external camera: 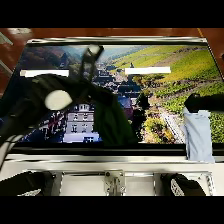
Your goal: Fold the shirts.
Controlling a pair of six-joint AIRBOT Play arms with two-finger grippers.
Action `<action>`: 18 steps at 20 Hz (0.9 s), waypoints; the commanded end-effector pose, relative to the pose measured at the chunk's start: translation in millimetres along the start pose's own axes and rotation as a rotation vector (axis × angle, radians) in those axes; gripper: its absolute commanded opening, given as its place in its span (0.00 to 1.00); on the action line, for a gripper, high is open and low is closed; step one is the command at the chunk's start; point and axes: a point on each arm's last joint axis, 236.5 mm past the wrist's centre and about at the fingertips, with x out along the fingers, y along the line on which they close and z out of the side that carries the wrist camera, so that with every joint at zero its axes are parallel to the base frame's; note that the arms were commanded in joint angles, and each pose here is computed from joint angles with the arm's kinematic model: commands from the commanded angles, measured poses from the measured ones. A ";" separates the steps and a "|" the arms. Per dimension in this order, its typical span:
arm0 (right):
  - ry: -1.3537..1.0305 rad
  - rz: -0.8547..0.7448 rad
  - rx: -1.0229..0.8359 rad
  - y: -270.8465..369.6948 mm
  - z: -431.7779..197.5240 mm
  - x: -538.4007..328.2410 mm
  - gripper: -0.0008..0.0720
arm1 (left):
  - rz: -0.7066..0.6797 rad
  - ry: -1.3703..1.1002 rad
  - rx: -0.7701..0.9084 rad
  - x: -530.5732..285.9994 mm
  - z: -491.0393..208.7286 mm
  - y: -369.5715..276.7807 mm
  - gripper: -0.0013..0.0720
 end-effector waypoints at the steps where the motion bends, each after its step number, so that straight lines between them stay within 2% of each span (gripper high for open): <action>1: 0.119 0.004 0.043 -0.8 -38.2 30.8 0.93 | -0.082 0.108 -0.154 72.5 -46.1 -13.2 0.46; 2: 0.127 0.023 0.060 3.1 -43.9 42.6 0.93 | -0.083 0.117 -0.173 78.0 -43.9 -7.9 0.96; 3: 0.122 0.044 0.070 7.5 -45.2 50.3 0.93 | -0.062 0.122 -0.191 75.6 -38.1 7.1 1.00; 7: 0.129 0.112 0.102 20.1 -37.3 73.6 0.93 | 0.081 0.258 -0.205 23.2 -41.1 118.7 1.00; 9: 0.196 0.188 0.107 34.1 -42.1 94.5 0.93 | 0.101 0.374 -0.328 2.3 -77.6 158.7 1.00; 14: 0.314 0.575 0.160 107.3 -40.6 142.1 0.93 | -0.115 0.486 -0.585 30.0 -176.5 134.4 0.99; 18: 0.431 0.657 0.256 119.7 -55.2 179.3 0.93 | -0.160 0.473 -0.660 71.4 -216.9 101.0 0.99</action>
